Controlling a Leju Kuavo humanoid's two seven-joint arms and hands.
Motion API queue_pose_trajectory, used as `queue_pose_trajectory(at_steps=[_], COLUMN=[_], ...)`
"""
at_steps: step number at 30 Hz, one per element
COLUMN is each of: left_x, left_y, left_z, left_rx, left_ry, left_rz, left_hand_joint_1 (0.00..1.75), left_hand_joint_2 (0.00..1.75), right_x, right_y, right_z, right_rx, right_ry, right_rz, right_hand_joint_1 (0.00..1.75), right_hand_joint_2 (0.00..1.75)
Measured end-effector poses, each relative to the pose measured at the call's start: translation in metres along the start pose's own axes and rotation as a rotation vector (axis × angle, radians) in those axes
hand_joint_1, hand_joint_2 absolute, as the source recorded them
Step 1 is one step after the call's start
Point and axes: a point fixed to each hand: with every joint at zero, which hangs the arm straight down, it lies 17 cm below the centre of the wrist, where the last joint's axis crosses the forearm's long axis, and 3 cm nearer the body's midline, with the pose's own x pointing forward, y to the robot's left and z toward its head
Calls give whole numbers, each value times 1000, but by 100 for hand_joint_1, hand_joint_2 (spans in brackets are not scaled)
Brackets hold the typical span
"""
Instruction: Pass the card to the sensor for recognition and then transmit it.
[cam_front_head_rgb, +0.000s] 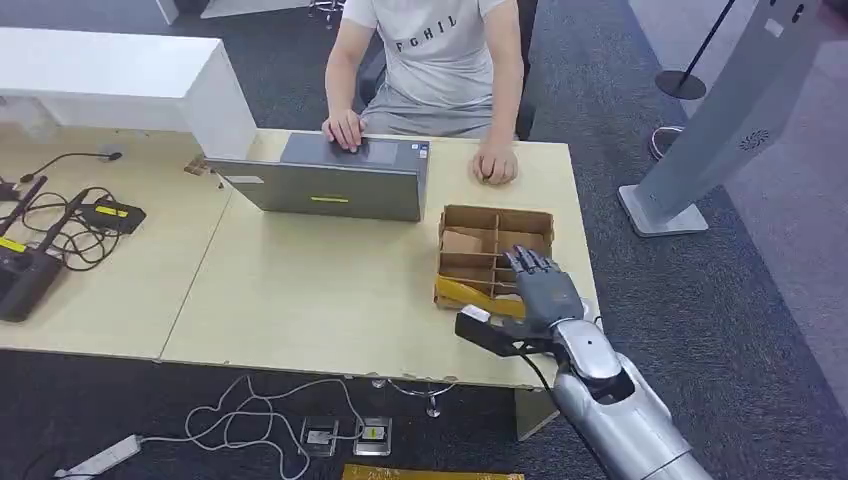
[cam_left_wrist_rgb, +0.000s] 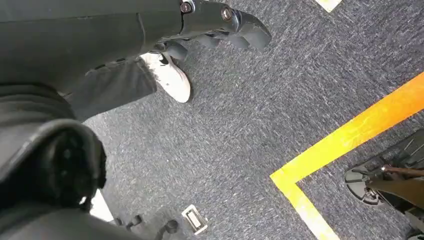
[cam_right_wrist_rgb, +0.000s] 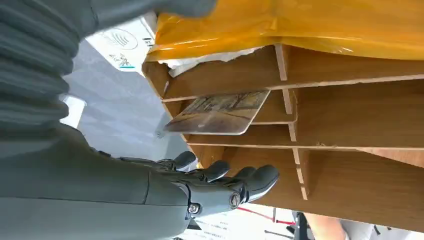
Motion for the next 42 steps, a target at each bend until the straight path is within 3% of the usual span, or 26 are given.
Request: queue_pose_trajectory(at_steps=[10,13,16,19,21,29,42], left_x=[11,73,169,221,238,291,309], left_y=[5,20,30,30,27,30,27], left_z=[-1,-5,5,15,19,32,37], left_rx=[9,36,51,68,73,109,129], left_ry=[-10,10,5,-26,-54,-165,-205], left_rz=[5,0,-18,-58,-81,-129,-152], left_hand_joint_1=[0,0,0,0,0,0,0], left_hand_joint_2=[0,0,0,0,0,0,0], right_x=[-2,2,19,28,27,29,17], right_y=[2,-4,-12,-11,-7,6,-8], right_z=[-3,-10,-19,-23,-23,-25,-36], right_rx=[-20,-46,-74,-85,-80,-57,-111], right_ry=[-9,-9,-15,-13,-9,3,22], right_rz=[-16,-34,-73,-107,-118,-139,-144], right_hand_joint_1=[175,175,175,175,175,175,175], right_hand_joint_2=[175,175,175,175,175,175,175])
